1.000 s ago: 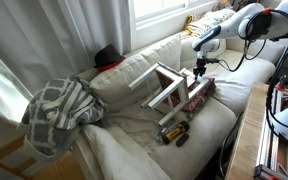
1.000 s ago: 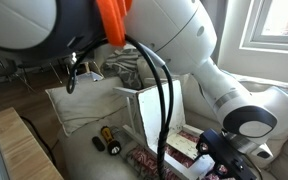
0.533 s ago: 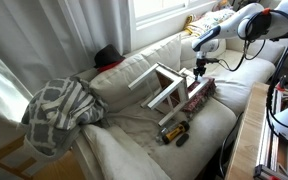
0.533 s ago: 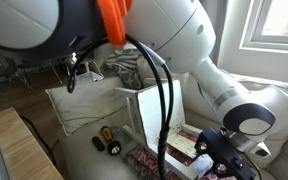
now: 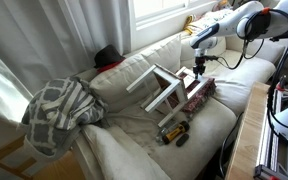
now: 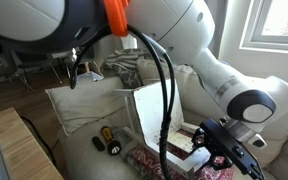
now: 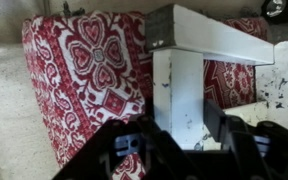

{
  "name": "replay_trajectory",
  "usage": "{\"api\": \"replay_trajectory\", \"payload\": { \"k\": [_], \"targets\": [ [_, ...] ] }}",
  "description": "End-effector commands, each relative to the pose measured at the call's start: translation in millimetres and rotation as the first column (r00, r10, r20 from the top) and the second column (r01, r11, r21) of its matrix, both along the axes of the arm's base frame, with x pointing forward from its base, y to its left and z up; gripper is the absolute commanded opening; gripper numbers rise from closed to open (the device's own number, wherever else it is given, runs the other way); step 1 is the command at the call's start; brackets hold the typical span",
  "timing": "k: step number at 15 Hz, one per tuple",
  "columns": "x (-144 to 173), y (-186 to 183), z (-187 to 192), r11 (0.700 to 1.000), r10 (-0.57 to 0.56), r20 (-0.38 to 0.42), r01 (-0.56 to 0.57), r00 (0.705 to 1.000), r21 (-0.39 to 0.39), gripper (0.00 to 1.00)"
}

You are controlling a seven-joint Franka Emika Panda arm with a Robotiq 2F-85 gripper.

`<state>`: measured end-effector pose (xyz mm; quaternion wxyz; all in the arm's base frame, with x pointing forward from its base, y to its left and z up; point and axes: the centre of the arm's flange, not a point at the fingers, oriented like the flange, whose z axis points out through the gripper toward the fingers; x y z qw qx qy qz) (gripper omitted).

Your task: Pick the chair and position it upright

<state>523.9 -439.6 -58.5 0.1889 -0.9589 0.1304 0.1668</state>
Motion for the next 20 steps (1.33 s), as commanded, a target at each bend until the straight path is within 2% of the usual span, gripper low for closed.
{"api": "replay_trajectory", "payload": {
  "k": [1,6,10,13,14,15,17,19,20],
  "targets": [
    [6.0,26.7,28.4,0.997,0.019,-0.053,-0.015,0.998,0.074,0.28],
    [15.9,59.1,46.9,0.989,0.06,-0.08,-0.049,0.995,0.139,0.28],
    [20.9,80.3,51.6,0.986,0.076,-0.115,-0.057,0.99,0.156,0.28],
    [18.7,93.6,50.3,0.978,0.09,-0.134,-0.062,0.987,0.199,0.28],
    [17.7,98.1,49.9,0.972,0.091,-0.139,-0.058,0.986,0.227,0.57],
    [16.9,102.2,49.2,0.968,0.087,-0.139,-0.051,0.986,0.246,0.79],
    [17.0,110.4,45.9,0.958,0.065,-0.135,-0.024,0.989,0.285,0.82],
    [19.3,121.5,43.0,0.947,0.04,-0.107,-0.003,0.993,0.32,0.96],
    [19.9,121.1,44.5,0.947,0.03,-0.101,0.004,0.994,0.322,0.95]
  ]
}}
